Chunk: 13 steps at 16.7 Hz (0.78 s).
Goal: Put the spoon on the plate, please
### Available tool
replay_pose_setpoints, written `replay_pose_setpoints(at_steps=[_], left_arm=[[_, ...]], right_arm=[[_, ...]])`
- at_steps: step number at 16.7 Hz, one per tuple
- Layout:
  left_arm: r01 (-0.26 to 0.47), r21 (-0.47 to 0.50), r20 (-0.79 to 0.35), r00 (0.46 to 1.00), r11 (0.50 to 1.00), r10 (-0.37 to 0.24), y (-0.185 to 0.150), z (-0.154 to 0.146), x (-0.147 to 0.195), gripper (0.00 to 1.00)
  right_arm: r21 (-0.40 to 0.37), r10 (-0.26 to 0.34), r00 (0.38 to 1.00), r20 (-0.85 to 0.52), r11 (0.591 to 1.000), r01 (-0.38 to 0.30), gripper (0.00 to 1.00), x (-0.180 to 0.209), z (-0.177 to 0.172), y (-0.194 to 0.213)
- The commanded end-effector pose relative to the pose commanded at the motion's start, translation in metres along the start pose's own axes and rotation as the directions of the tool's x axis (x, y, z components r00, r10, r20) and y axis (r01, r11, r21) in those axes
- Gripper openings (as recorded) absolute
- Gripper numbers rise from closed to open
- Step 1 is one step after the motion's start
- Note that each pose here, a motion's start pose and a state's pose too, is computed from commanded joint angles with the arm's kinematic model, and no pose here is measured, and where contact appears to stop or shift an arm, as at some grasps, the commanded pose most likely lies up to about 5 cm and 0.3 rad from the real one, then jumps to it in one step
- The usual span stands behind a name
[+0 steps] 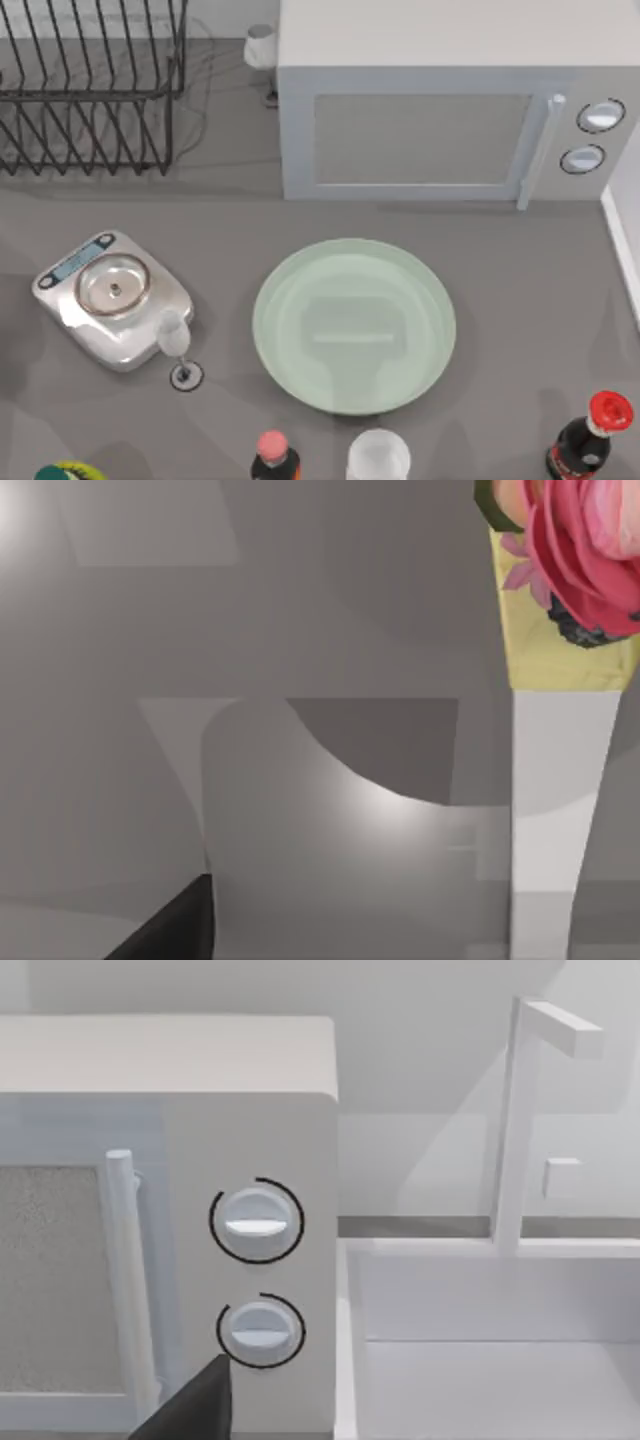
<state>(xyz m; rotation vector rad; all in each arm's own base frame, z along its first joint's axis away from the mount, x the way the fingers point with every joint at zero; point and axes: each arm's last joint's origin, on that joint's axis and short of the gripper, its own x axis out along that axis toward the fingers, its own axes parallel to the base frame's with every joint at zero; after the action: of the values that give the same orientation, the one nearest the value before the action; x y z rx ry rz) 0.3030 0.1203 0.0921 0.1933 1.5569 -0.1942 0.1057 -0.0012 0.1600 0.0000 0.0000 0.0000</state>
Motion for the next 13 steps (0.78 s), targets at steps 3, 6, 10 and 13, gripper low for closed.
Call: replay_pose_setpoints(at_steps=[3,6,10,13], left_arm=[[0.000,0.000,0.000,1.000,1.000,0.000,0.0000,0.0000,0.0000,0.92],[0.000,0.000,0.000,1.000,1.000,0.000,0.0000,0.0000,0.0000,0.70],[0.000,0.000,0.000,1.000,1.000,0.000,0.0000,0.0000,0.0000,0.40],[0.000,0.000,0.000,1.000,1.000,0.000,0.0000,0.0000,0.0000,0.17]], right_arm=[[0.000,0.000,1.000,0.000,1.000,0.000,1.00,0.0000,0.0000,0.0000],[0.000,0.000,1.000,0.000,1.000,0.000,1.00,0.0000,0.0000,0.0000],[0.000,0.000,1.000,0.000,1.000,0.000,1.00,0.0000,0.0000,0.0000],[0.000,0.000,1.000,0.000,1.000,0.000,1.00,0.0000,0.0000,0.0000]])
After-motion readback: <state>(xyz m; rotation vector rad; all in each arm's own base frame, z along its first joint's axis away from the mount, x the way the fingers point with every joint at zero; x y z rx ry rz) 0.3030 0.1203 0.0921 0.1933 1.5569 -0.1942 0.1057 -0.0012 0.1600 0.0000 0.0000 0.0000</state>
